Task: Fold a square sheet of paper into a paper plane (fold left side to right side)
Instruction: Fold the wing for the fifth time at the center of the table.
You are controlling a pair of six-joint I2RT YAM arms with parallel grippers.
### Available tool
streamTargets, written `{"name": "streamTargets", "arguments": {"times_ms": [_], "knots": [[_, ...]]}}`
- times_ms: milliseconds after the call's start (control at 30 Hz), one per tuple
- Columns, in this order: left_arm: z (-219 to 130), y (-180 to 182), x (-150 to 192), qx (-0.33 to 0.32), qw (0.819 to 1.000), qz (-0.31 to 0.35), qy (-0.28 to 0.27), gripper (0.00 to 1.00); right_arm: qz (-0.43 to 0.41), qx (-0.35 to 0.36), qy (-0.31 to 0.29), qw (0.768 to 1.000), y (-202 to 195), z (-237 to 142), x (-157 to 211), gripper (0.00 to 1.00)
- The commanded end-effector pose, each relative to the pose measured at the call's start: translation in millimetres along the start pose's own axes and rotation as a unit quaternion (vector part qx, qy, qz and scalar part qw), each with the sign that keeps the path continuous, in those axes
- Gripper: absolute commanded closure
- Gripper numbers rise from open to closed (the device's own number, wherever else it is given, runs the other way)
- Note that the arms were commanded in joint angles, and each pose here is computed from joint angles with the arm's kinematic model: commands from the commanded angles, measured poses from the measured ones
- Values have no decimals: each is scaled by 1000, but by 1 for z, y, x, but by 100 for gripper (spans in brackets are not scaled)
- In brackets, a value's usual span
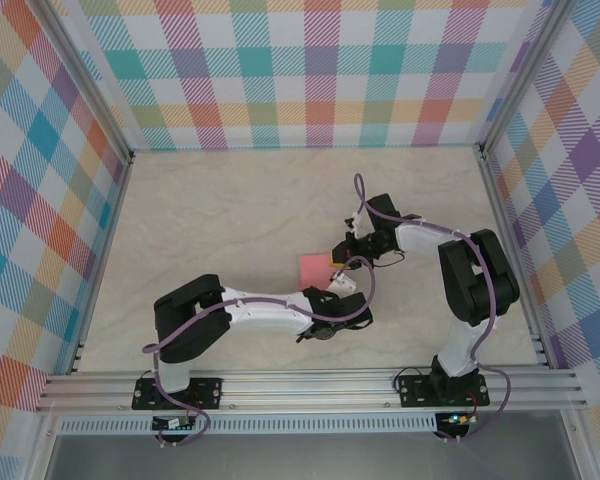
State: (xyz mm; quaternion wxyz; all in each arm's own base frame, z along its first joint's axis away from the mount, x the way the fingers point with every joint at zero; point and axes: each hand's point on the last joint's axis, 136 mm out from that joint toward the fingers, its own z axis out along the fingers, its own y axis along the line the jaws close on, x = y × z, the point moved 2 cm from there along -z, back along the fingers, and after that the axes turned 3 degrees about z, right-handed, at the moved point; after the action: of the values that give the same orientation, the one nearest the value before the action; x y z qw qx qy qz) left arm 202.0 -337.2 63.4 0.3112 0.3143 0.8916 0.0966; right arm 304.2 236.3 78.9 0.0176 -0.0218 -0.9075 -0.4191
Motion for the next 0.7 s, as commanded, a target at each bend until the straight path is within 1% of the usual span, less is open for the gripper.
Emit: {"name": "streamTargets", "arguments": {"times_ms": [0, 133, 233, 333, 500, 600, 667], "knots": [[-3, 10, 2, -48, 999, 7, 1, 50, 5, 0, 10, 1000, 2, 3, 1, 100], [-1, 9, 3, -49, 999, 6, 4, 58, 6, 3, 11, 1000, 0, 4, 1, 100], [0, 8, 3, -47, 999, 7, 4, 62, 7, 6, 13, 1000, -1, 5, 2, 100], [1, 7, 4, -47, 999, 8, 7, 70, 6, 6, 12, 1000, -1, 4, 1, 99], [3, 4, 4, -44, 999, 7, 9, 81, 2, 5, 10, 1000, 1, 2, 1, 97], [4, 2, 5, -41, 999, 7, 11, 85, -3, -1, 8, 1000, 6, 0, 0, 93], [4, 3, 4, -40, 999, 4, 12, 88, -13, -3, -3, 1000, 10, -4, -2, 87]]}}
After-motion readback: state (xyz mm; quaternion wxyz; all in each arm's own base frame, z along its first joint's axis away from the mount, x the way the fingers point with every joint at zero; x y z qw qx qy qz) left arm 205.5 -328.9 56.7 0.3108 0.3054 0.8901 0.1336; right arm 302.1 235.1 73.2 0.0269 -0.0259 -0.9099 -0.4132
